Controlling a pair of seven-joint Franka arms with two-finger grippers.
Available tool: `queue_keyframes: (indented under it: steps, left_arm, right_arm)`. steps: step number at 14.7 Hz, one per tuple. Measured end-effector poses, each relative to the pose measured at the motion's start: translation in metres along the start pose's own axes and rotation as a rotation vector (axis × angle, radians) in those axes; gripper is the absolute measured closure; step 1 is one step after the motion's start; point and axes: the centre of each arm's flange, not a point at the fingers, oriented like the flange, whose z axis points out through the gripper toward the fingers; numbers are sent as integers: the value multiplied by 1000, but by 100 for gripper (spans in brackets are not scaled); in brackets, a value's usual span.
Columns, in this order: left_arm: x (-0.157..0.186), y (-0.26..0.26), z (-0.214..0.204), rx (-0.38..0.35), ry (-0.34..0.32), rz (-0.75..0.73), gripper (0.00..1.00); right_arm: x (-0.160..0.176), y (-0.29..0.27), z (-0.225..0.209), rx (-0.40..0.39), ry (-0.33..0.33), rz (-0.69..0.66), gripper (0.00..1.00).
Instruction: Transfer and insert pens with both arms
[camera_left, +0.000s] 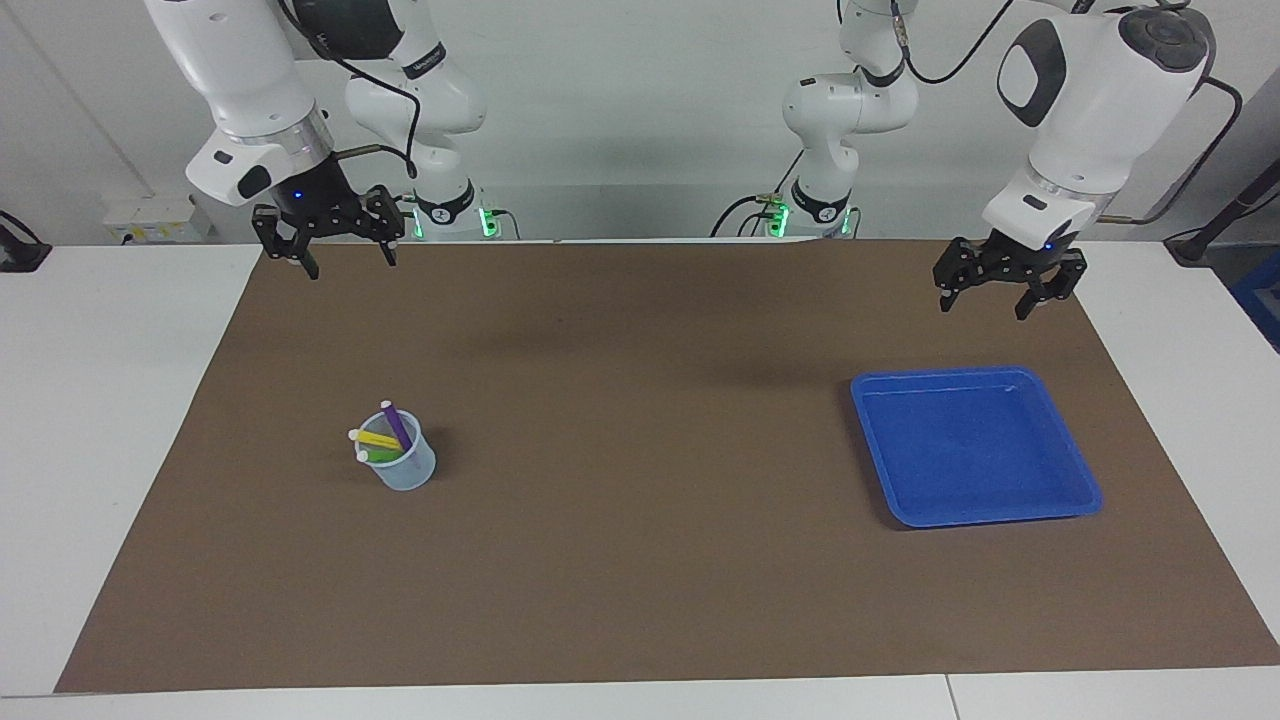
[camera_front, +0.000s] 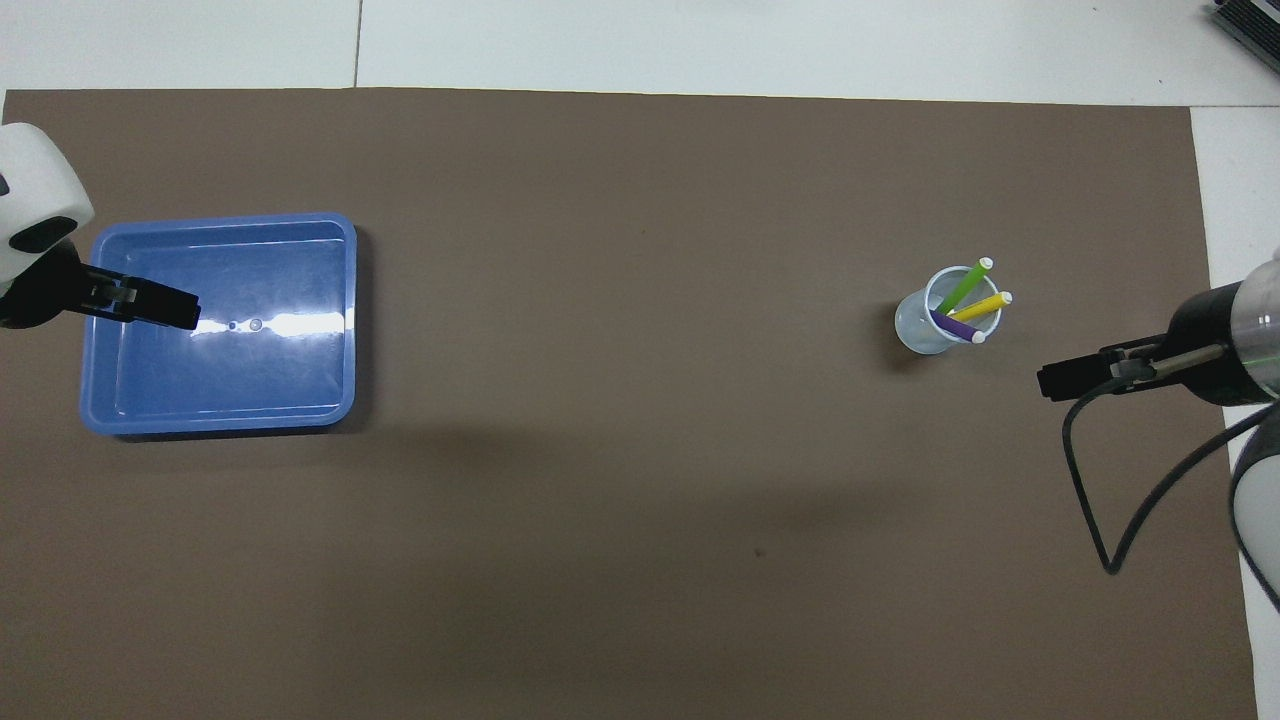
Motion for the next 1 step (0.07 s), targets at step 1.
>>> queue_keyframes:
  steps: [1]
  left_arm:
    - [-1,-3,0,0,0,-8,0]
  right_arm:
    - [0,0,0,0,0,0,0]
